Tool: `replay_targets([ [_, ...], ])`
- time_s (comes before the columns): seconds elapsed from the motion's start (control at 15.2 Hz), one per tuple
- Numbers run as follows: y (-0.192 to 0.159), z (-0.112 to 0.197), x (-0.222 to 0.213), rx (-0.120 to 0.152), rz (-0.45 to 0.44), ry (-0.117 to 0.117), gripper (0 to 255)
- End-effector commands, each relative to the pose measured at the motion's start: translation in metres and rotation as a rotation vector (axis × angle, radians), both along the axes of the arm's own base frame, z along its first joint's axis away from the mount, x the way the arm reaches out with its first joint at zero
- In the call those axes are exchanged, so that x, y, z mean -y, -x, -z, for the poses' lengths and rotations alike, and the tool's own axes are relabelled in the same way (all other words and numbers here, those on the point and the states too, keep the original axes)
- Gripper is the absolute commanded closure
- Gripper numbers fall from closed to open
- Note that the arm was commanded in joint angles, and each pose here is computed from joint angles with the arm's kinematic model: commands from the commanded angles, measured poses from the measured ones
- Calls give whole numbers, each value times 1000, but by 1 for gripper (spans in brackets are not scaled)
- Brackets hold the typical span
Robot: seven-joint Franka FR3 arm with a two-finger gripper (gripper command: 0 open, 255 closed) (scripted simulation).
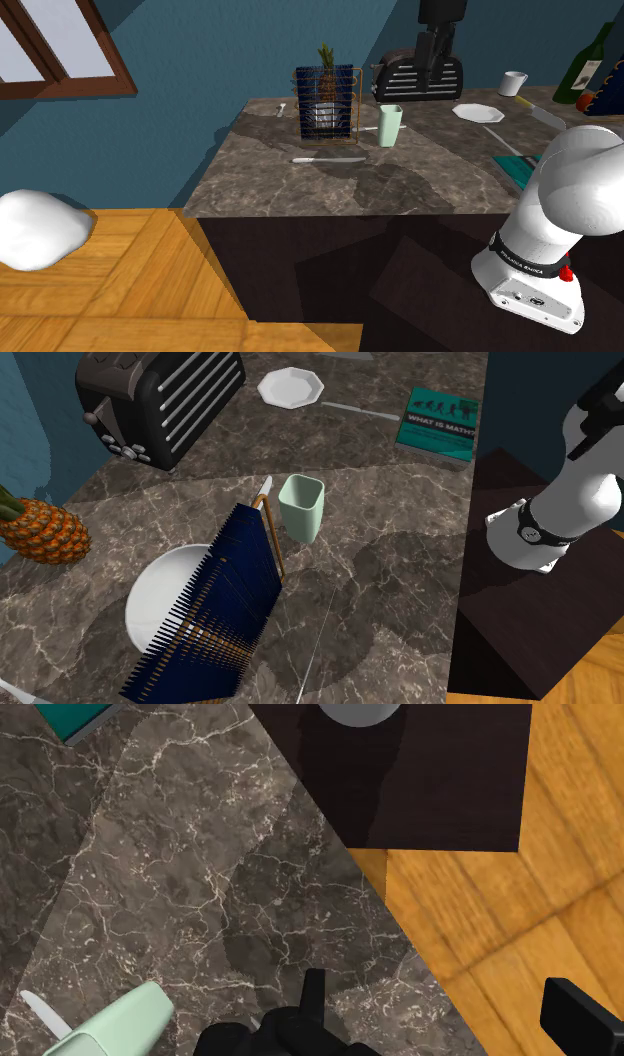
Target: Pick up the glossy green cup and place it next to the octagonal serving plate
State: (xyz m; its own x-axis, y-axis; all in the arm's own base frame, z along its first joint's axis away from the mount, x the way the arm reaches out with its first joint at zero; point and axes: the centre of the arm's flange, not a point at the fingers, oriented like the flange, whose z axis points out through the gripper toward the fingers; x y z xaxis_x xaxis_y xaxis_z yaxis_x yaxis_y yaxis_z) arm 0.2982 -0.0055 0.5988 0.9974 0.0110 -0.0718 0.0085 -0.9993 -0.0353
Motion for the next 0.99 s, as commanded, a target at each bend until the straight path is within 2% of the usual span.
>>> replay_targets([
  [0.0, 0, 0, 0, 0, 0, 0, 0],
  [0.92, -95, 91, 125, 11, 1, 21, 0],
])
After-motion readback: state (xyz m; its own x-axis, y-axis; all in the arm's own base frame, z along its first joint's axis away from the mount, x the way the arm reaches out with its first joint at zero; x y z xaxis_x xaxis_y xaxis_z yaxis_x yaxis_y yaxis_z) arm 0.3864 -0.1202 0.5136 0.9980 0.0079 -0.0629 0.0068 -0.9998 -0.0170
